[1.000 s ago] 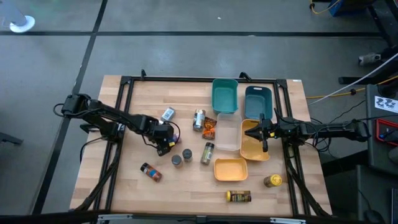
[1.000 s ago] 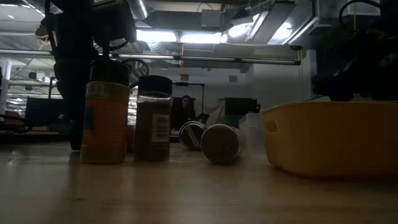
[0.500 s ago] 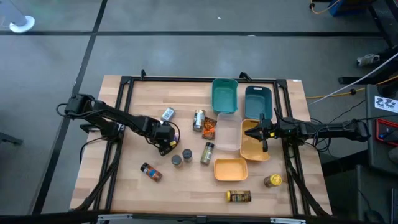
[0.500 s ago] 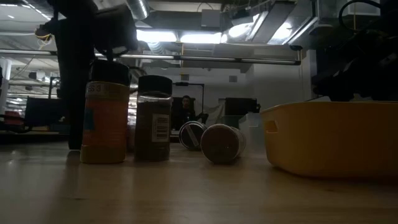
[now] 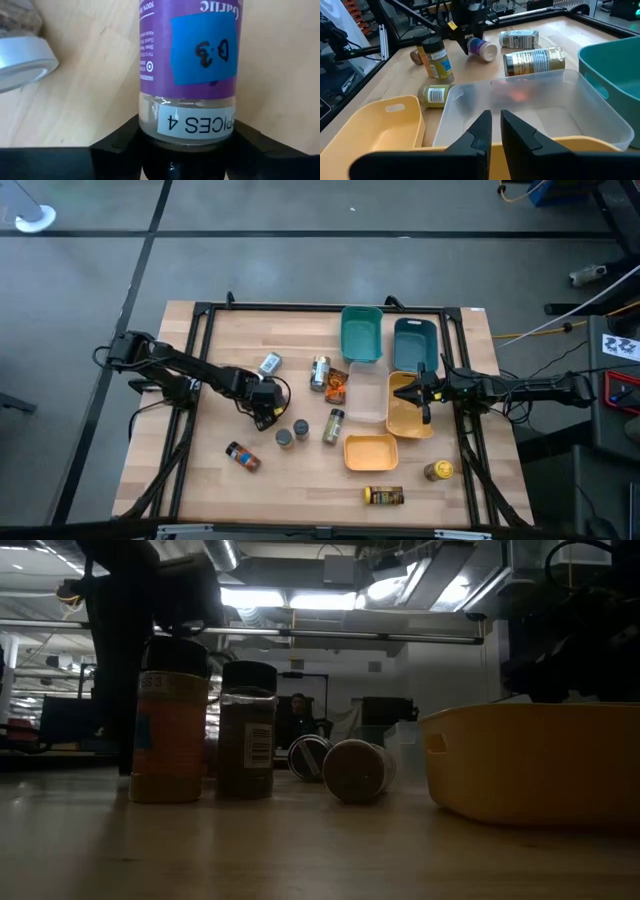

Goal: Sort spices by type
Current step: Put the purple seasoning into the green bin

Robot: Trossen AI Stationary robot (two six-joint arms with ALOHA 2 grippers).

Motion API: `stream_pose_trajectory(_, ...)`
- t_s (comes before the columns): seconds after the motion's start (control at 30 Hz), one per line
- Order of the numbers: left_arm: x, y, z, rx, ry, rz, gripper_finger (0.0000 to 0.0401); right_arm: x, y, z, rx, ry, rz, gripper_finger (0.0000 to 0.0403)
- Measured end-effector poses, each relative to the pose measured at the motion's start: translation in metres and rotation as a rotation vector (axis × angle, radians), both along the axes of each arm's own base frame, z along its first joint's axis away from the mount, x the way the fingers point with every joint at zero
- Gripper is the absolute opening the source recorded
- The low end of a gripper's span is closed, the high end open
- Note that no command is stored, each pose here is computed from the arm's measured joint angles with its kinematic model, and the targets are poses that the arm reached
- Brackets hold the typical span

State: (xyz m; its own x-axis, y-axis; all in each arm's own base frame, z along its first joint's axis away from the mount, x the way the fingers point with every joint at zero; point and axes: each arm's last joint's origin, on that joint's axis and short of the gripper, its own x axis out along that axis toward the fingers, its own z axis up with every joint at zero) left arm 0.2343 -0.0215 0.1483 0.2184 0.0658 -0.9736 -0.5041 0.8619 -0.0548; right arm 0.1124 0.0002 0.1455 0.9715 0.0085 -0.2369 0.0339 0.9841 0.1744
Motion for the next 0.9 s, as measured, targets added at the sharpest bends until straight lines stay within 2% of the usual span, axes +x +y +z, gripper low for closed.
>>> stream_pose_trajectory(0.23, -0.002, 0.000, 0.028, -0.018, -0.090, -0.001, 0.0194, 0.001, 0.000, 0.006, -0.007, -0.022, -0.015, 0.0057)
stream_pose_trajectory(0.5, -0.004, 0.005, 0.058, -0.027, -0.194, 0.019, 0.0192, 0.002, -0.002, 0.023, -0.029, -0.086, -0.067, 0.0169)
stream_pose_trajectory(0.7, 0.000, 0.019, 0.076, -0.029, -0.297, 0.081, 0.0200, 0.002, -0.006, 0.039, -0.199, -0.124, -0.160, 0.0241)
stream_pose_trajectory(0.9, 0.011, 0.034, 0.089, -0.126, -0.447, 0.179, 0.0194, 0.006, -0.006, 0.056, -0.406, -0.158, -0.144, 0.0274)
